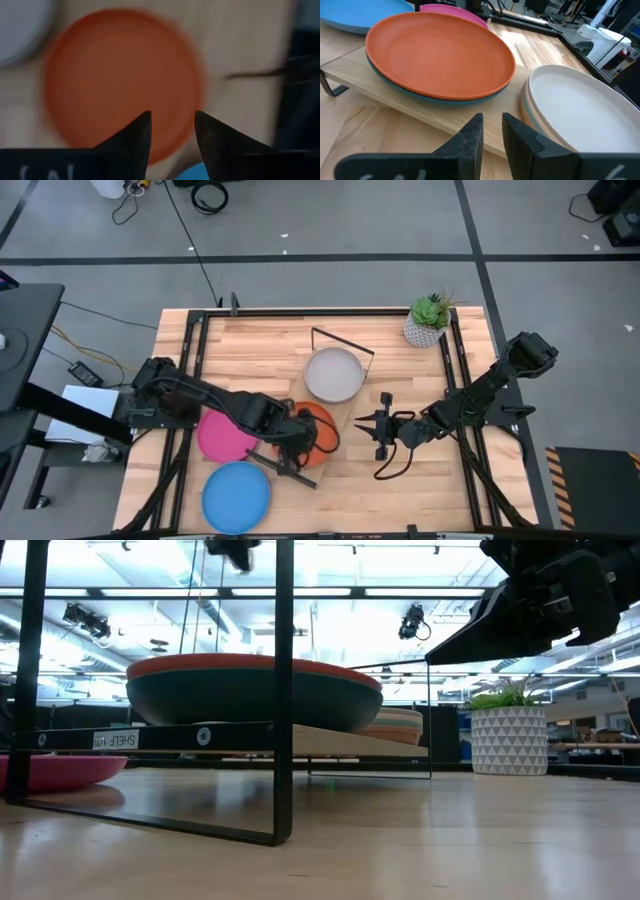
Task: Place and stack plates onto a shelf
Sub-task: Stack the pink plate on top of the orange plate on the shelf
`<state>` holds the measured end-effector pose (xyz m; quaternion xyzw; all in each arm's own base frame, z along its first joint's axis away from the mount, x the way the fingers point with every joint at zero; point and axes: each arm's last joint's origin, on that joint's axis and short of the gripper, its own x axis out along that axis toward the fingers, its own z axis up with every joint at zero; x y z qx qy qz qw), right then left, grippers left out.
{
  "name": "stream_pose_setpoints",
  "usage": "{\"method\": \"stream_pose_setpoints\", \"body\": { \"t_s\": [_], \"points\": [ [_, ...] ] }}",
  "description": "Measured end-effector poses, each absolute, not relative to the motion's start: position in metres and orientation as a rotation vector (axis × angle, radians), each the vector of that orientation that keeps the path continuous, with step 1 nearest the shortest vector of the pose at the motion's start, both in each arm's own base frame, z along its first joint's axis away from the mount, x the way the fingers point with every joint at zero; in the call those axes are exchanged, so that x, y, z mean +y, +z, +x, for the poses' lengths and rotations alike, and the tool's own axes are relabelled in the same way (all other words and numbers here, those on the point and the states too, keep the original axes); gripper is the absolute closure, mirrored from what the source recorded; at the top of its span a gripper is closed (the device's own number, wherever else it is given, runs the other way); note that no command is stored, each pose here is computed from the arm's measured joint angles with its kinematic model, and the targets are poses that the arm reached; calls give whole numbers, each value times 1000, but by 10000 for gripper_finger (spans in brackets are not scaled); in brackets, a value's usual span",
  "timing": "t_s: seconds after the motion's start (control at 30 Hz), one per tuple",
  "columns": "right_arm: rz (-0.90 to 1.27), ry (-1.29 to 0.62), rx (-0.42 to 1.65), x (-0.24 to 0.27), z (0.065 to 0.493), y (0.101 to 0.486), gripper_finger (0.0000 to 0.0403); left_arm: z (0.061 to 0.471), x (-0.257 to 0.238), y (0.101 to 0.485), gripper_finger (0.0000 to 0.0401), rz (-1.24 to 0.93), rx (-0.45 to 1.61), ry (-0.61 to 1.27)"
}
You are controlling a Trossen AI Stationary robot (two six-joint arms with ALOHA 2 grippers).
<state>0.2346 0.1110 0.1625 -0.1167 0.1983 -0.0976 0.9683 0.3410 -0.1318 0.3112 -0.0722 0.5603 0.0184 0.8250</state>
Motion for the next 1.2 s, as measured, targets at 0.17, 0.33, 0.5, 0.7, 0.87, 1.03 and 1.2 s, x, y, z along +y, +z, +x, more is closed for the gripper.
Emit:
{"method": "stream_pose_setpoints", "body": {
  "t_s": [0.17,0.33,0.5,0.7,0.87,1.03,1.2],
  "points": [
    [-235,-197,402,111,234,162,326,327,-124,308,265,-13,1282,177],
    [-251,-195,402,109,233,159,326,327,-121,315,291,40,1227,158],
    [-218,-171,370,108,231,158,326,328,-120,318,320,170,1147,170],
    [-185,-185,366,106,227,153,326,298,-94,295,346,123,1108,148],
    [-189,-188,365,106,227,153,326,249,-60,279,353,-63,1064,199],
    [-200,-190,364,105,228,154,326,196,-35,276,353,-224,953,309],
    [-202,-189,365,105,228,154,326,162,-20,258,352,-389,899,460]
  ]
}}
